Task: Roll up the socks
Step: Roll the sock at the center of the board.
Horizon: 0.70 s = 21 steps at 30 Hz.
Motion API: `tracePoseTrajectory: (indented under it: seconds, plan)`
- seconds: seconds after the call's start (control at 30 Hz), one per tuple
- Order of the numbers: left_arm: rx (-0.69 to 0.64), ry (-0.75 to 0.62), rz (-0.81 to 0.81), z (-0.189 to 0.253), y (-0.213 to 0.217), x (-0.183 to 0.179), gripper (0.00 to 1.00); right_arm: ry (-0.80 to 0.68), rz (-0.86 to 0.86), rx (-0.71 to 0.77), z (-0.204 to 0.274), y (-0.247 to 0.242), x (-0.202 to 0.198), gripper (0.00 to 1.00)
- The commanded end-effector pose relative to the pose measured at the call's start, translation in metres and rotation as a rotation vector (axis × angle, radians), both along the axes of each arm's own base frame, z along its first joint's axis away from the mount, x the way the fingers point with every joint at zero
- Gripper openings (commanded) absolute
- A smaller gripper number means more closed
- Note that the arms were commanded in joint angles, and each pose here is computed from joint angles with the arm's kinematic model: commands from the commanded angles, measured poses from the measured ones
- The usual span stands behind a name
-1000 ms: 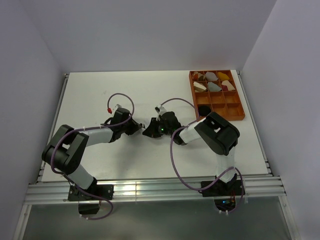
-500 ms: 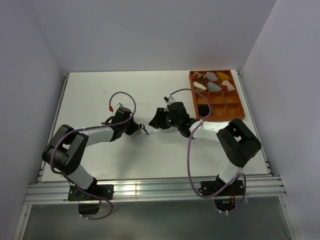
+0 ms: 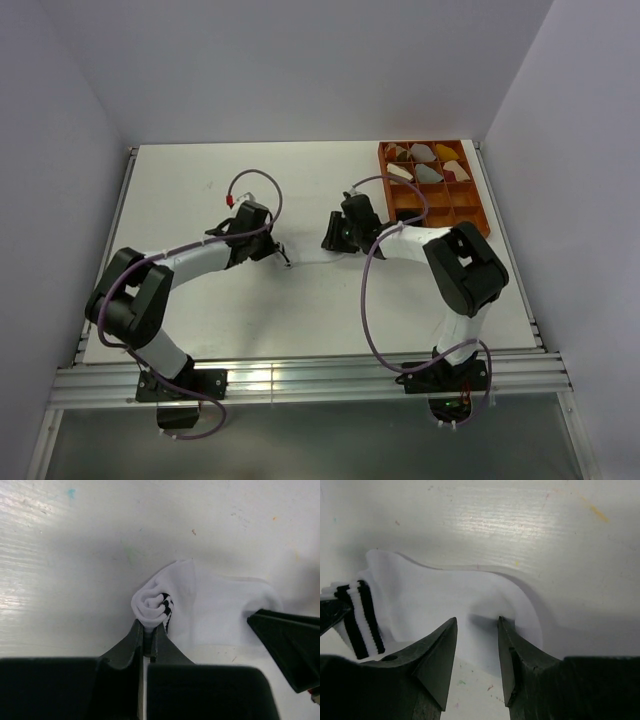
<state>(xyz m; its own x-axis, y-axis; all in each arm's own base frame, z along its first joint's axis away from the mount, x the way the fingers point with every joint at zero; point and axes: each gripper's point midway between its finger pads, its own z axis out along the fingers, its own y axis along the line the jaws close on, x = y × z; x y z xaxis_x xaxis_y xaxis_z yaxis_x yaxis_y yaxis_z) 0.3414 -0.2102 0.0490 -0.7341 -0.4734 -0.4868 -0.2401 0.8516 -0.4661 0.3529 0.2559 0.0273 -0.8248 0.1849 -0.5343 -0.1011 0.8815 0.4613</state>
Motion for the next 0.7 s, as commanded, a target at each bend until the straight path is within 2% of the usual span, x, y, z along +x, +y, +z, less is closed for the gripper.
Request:
tracePoseTrajectory:
  seconds: [0.0,0.23,0.5,0.67]
  plan:
    - [0.138,0.004,-0.066,0.005,0.008,0.005,0.00,0.023,-0.040,-0.088,-0.013,-0.014,0.009,0.46]
    - [0.396,0.119,-0.155,-0.019,0.021,0.003,0.00,0.027,-0.027,-0.073,-0.014,-0.012,0.009,0.46]
    - [0.532,0.159,-0.200,-0.021,-0.003,0.009,0.00,-0.002,0.022,-0.005,-0.009,0.003,0.010,0.46]
    - [0.703,0.202,-0.213,-0.024,-0.001,0.005,0.00,0.033,0.010,-0.002,-0.024,0.004,0.008,0.46]
